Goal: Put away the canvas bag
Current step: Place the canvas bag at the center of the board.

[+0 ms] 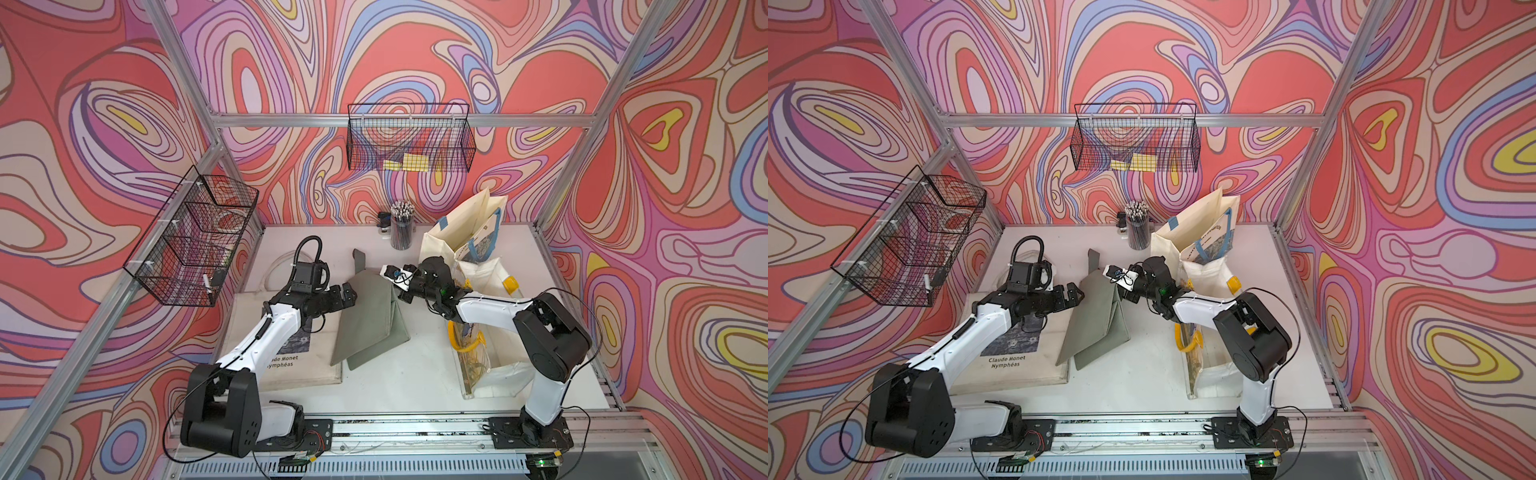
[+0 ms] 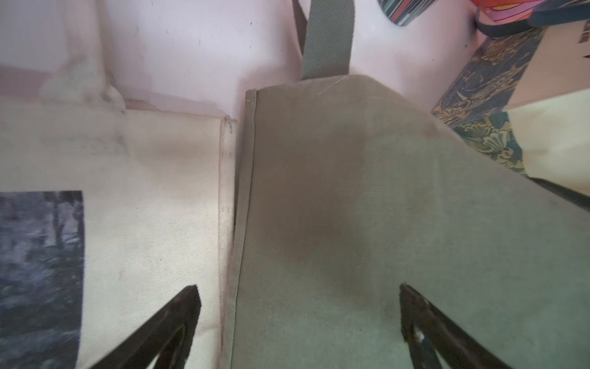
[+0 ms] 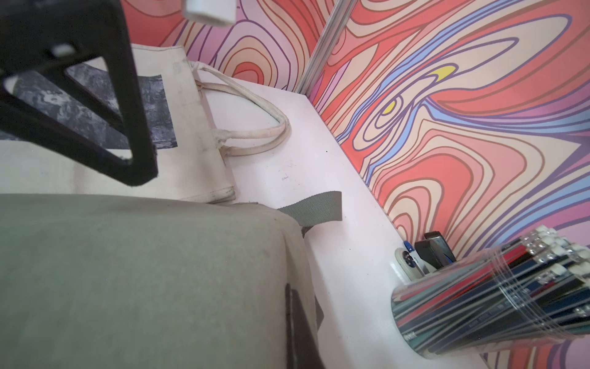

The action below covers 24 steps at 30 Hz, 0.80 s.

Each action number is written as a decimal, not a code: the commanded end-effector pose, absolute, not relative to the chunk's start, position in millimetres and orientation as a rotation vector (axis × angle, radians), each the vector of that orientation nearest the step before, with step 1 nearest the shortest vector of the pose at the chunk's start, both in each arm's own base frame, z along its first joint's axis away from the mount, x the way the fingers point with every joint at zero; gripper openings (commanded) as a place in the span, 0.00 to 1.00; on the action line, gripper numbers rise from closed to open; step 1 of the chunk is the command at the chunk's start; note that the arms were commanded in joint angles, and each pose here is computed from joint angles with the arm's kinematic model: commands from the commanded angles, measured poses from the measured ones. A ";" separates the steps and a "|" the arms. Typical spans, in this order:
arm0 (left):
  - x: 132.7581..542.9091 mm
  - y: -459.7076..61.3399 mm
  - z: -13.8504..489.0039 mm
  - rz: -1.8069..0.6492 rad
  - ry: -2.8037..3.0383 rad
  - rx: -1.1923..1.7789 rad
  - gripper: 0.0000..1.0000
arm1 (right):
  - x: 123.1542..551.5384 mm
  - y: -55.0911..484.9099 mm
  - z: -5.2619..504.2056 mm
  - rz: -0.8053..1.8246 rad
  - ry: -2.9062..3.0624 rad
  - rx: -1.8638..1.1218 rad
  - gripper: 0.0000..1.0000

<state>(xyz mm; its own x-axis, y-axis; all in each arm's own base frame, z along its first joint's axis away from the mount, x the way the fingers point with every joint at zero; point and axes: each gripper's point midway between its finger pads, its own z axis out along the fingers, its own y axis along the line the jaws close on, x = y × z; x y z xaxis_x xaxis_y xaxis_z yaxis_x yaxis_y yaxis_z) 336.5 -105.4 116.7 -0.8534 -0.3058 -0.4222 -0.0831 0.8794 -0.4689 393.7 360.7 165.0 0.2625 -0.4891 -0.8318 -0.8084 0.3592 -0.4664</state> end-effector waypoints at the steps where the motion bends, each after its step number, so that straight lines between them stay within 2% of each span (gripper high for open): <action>1: 342.2 -108.0 109.5 -0.639 2.556 -0.329 0.99 | 393.2 354.8 179.5 0.217 1.326 -1.321 0.06; 10: 334.2 -105.0 68.5 -0.583 2.710 -0.374 0.99 | 389.1 343.9 158.4 0.116 1.329 -1.416 0.27; 12: 334.6 -107.7 63.8 -0.607 2.718 -0.386 0.99 | 387.0 339.2 168.1 0.081 1.309 -1.423 0.31; 24: 340.9 -118.7 51.6 -0.692 2.733 -0.411 0.99 | 385.8 304.1 110.8 -0.158 1.398 -1.610 0.36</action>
<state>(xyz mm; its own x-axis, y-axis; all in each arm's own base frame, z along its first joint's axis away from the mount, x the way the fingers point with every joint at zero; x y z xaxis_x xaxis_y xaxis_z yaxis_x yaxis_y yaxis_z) 335.0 -114.0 50.8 -0.9177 -0.3326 -0.2175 -0.2003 0.8598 -0.4697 392.2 317.3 133.1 0.3460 -0.7610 -0.5487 -0.6948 0.1852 -0.6950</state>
